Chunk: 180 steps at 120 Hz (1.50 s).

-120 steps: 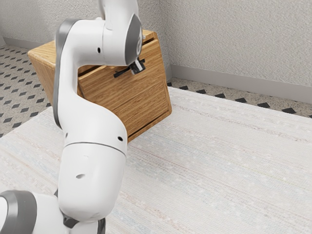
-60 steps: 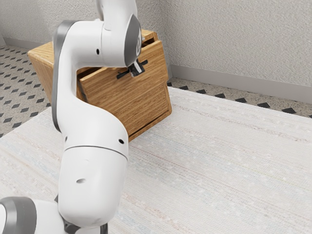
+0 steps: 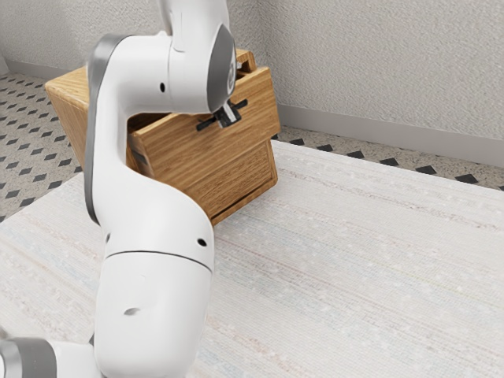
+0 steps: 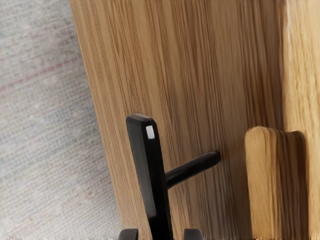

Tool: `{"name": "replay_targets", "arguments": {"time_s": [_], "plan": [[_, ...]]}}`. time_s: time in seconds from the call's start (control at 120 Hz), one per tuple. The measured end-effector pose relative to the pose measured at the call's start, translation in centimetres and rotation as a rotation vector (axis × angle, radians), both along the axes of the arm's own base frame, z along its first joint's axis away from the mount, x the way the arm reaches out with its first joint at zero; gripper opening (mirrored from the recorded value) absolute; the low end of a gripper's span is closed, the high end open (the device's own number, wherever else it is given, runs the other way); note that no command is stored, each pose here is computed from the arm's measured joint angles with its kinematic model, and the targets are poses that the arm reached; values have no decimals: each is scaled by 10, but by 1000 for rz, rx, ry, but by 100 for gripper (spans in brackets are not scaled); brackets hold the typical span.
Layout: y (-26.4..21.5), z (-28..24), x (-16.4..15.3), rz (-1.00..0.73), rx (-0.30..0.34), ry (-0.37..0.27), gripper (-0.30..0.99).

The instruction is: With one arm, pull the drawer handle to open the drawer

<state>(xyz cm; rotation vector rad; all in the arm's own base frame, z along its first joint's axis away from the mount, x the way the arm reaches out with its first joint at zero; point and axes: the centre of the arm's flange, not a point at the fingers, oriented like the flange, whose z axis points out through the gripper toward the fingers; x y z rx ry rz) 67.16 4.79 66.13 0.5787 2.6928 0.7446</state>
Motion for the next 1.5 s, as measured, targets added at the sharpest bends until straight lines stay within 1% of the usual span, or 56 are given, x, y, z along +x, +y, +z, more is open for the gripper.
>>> {"name": "replay_targets", "arguments": {"time_s": [0.517,0.892,1.117,1.5], "plan": [[-37,2,-4,-40,9,3,4],[-56,1,-13,-50,-7,0,4],[-76,0,-14,-71,-5,2,4],[-95,3,-22,-78,-1,-2,4]]}}
